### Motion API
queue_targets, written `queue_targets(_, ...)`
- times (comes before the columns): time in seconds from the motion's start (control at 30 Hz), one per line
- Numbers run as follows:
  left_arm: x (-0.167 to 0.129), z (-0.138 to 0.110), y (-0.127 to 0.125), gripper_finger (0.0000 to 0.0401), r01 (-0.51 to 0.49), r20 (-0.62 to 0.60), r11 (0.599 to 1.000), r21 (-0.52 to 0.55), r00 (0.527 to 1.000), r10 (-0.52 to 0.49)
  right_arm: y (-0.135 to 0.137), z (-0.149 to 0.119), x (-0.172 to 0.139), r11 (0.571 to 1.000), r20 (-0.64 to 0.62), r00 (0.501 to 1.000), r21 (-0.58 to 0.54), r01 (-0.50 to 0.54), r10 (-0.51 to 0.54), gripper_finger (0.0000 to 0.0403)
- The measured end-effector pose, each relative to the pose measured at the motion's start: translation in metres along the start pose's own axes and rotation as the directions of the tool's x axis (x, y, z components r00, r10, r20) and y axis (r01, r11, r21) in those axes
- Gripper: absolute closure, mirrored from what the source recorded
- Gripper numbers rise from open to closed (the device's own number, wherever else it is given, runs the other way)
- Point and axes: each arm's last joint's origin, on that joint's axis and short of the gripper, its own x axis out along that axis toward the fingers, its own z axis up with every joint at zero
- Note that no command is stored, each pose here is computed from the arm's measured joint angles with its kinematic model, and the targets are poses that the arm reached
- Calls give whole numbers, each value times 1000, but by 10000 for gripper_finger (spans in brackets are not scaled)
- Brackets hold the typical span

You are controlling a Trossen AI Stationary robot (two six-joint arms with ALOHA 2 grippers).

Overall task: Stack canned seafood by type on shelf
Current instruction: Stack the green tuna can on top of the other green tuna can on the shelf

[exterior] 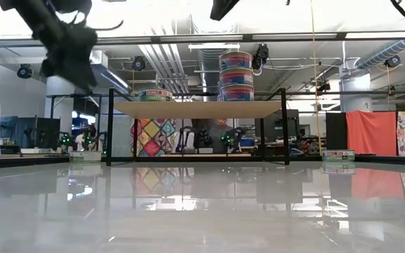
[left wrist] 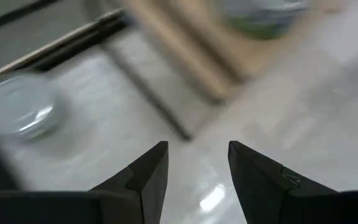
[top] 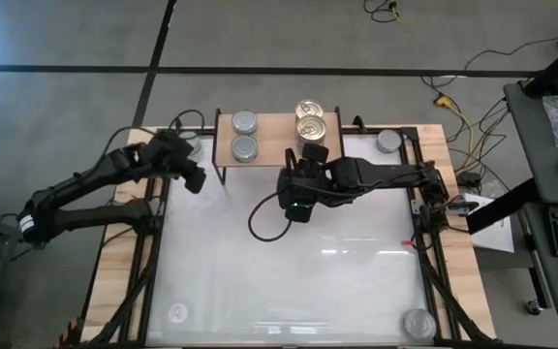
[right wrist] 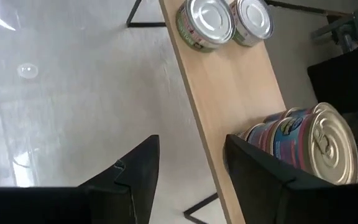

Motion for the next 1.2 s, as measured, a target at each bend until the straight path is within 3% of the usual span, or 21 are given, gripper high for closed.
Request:
queue_targets(0.17,17,-12,11,249,-289,41,950,-119,954,296,9,-6,-6,1000,-29,999,-4,-14,14,235)
queue_targets(0.27,28,-13,13,249,-353,62,921,-166,928,367,15,-7,-10,1000,-22,1000,-10,-22,22,239)
queue_targets(0.43,43,-10,15,258,-368,51,913,-176,923,382,24,-9,-16,999,-11,999,-14,-35,35,245)
queue_targets(0.57,47,-5,23,292,-367,51,910,-193,923,382,31,-11,-21,999,-5,999,-28,-47,47,248)
queue_targets(0.8,34,3,31,390,-337,-38,941,29,941,337,39,-16,-28,997,-18,998,-57,-55,54,237)
queue_targets(0.97,38,7,28,393,-247,-70,957,151,963,259,40,-16,-28,997,-16,998,-60,-56,55,232)
queue_targets(1.07,43,4,28,399,-249,-66,962,110,964,257,40,-16,-27,997,-19,998,-61,-55,54,232)
queue_targets(1.2,49,-3,29,401,-236,55,972,-6,970,236,43,-17,-28,996,-22,998,-62,-56,55,239)
